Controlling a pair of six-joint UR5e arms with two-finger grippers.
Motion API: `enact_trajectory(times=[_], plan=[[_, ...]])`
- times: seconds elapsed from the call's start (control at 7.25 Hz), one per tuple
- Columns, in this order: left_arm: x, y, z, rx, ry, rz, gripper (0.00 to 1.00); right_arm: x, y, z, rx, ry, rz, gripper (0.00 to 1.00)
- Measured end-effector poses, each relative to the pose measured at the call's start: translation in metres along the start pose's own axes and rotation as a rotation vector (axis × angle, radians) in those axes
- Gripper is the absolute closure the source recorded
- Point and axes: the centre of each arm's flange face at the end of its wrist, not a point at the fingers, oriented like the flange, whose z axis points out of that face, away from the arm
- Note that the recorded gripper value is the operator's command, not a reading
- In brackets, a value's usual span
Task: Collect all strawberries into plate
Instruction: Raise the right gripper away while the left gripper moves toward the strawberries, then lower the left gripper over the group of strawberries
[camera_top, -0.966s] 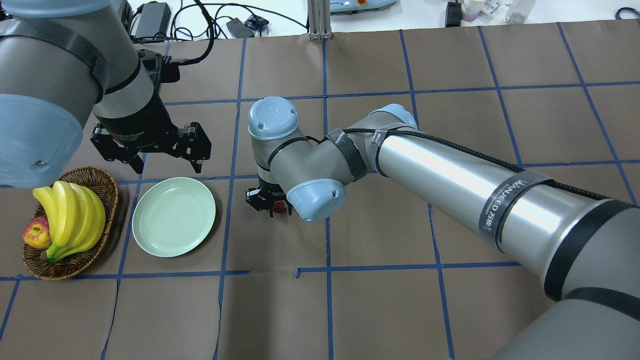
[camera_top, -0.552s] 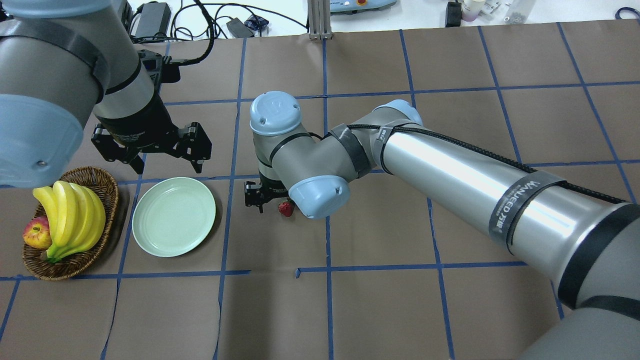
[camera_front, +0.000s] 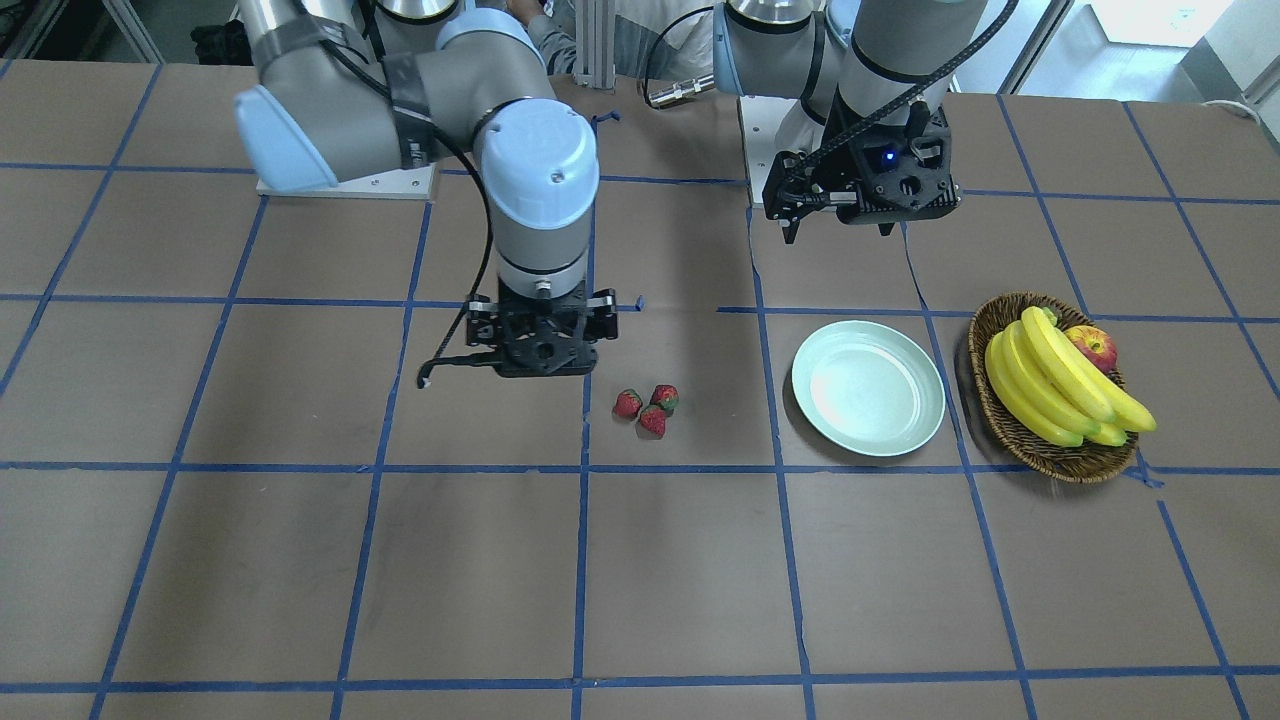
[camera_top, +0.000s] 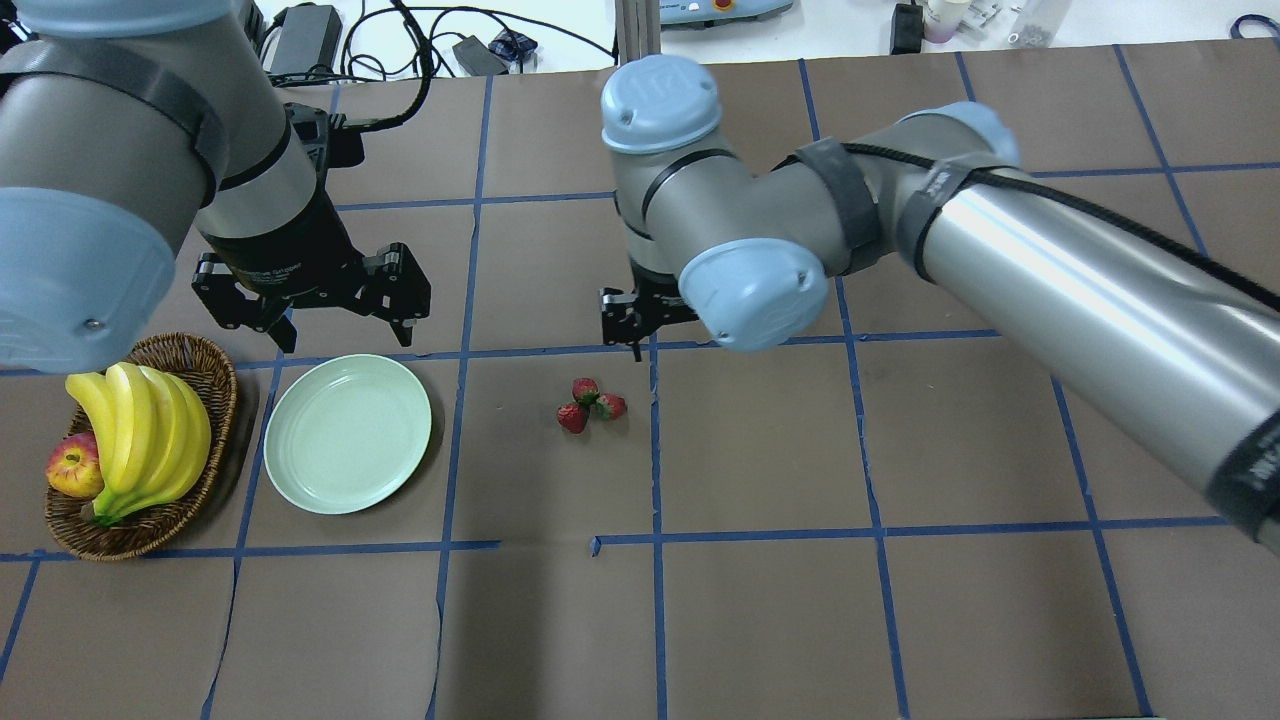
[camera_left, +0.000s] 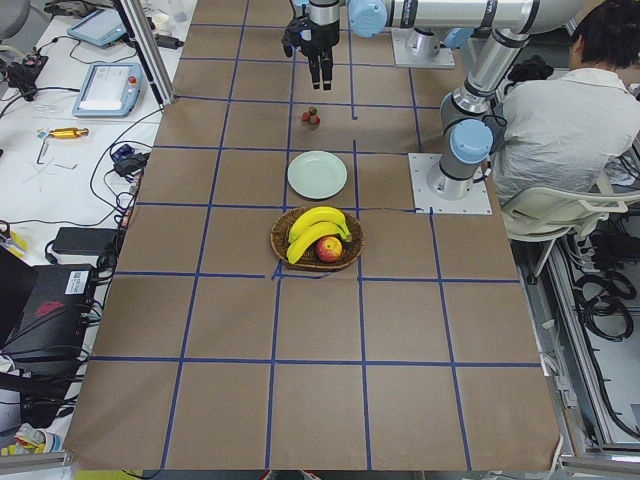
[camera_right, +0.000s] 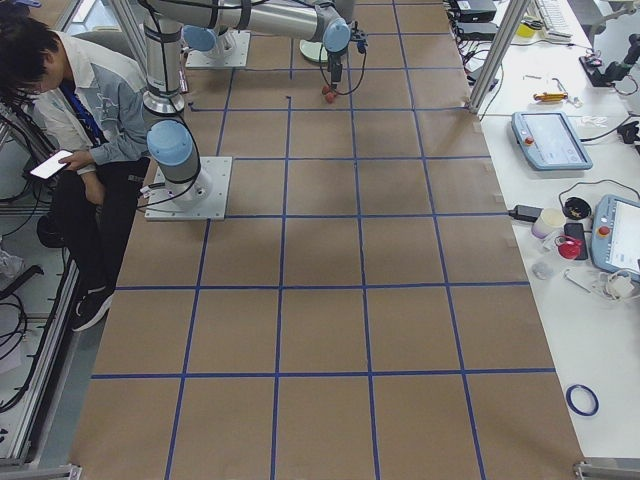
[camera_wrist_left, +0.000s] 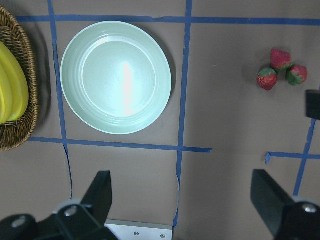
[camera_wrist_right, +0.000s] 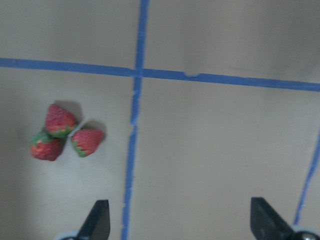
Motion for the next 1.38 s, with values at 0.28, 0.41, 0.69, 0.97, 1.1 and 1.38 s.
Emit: enact_trajectory(times=[0.28,0.41,0.69,0.97,1.1,1.38], plan=[[0.009,-0.003,0.009,-0.014,0.006,0.005,0.00,0.084,0.000,-0.037,-0.018,0.049,0.003,0.00],[0.018,-0.006,0.014,-0.008,0.026,0.010,0.00,0.113,0.006,-0.054,-0.028,0.049,-0.008,0.00],[0.035,-0.017,0.035,0.007,0.069,0.021,0.00,0.140,0.020,-0.082,-0.032,0.042,-0.016,0.00],[0.054,-0.029,0.054,0.022,0.082,0.044,0.00,0.151,0.034,-0.112,-0.034,0.038,-0.044,0.00],[0.062,-0.036,0.064,0.019,0.102,0.049,0.00,0.154,0.043,-0.126,-0.029,0.030,-0.056,0.00],[0.074,-0.044,0.082,-0.003,0.133,0.056,0.00,0.150,0.060,-0.141,-0.030,-0.030,-0.057,0.00]])
